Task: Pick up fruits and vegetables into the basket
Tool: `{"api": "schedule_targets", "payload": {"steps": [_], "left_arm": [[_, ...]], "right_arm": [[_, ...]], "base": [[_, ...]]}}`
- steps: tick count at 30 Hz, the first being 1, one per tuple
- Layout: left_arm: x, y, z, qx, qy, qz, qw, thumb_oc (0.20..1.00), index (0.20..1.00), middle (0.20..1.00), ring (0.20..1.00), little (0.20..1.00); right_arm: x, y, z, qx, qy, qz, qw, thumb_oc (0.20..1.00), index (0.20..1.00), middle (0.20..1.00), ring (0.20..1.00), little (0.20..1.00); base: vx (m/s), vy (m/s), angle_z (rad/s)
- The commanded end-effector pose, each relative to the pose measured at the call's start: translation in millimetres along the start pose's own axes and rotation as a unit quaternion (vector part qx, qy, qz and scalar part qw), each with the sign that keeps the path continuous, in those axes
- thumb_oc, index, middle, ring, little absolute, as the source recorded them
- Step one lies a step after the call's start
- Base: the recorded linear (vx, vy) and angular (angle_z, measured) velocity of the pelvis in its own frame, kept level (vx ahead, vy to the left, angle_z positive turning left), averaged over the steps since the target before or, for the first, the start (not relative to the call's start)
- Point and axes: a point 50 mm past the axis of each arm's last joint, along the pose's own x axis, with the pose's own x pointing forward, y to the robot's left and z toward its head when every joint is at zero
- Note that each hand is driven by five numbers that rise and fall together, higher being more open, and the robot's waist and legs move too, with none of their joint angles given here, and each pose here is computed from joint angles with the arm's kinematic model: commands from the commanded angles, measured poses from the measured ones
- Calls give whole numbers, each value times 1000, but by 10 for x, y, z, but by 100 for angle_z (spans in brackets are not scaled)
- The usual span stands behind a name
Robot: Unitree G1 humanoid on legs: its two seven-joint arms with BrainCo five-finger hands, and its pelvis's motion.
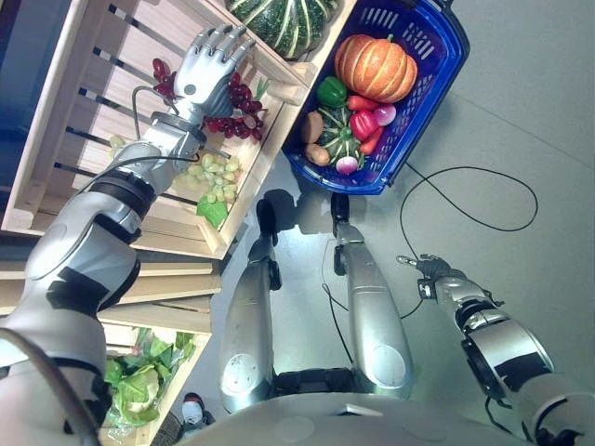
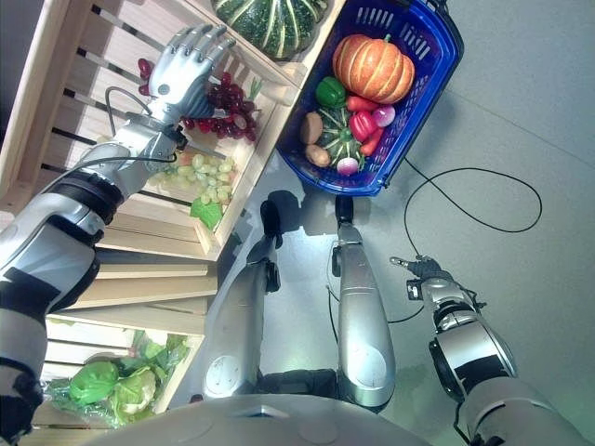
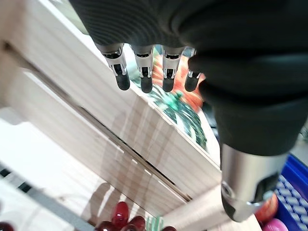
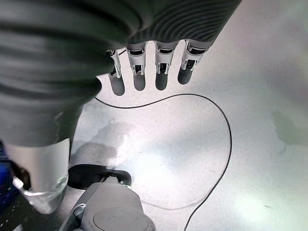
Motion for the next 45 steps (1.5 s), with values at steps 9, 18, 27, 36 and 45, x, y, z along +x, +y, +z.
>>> {"api": "schedule_targets", "payload": {"steps": [9,18,27,36,45], "left_arm": [[26,12,-281,70,62,-64,994,1000,1000,1000,1000,1000],[-160,-179,-471,85,138,-127,979,1000,1000,1000,1000,1000],[-339,-355,-517,78,172,-159,969,1000,1000,1000,1000,1000],[-348,-305,-511,59,173,-91,979,1000,1000,1000,1000,1000],[-315,-120,-468,68,142,64,985,1000,1000,1000,1000,1000]], "right_arm": [[0,-127,-11,-27,12,-19,999,1000,1000,1000,1000,1000],[-2,-106,57,-20,0,-19,1000,1000,1000,1000,1000,1000],[-6,-58,107,-17,-7,-15,1000,1000,1000,1000,1000,1000],[-6,-45,104,-11,-10,-12,1000,1000,1000,1000,1000,1000],[-6,-21,78,-2,-9,-14,1000,1000,1000,1000,1000,1000]], "base": [[4,18,-1],[0,0,0],[1,-2,-1],[0,-4,1],[-6,-6,-3]]}}
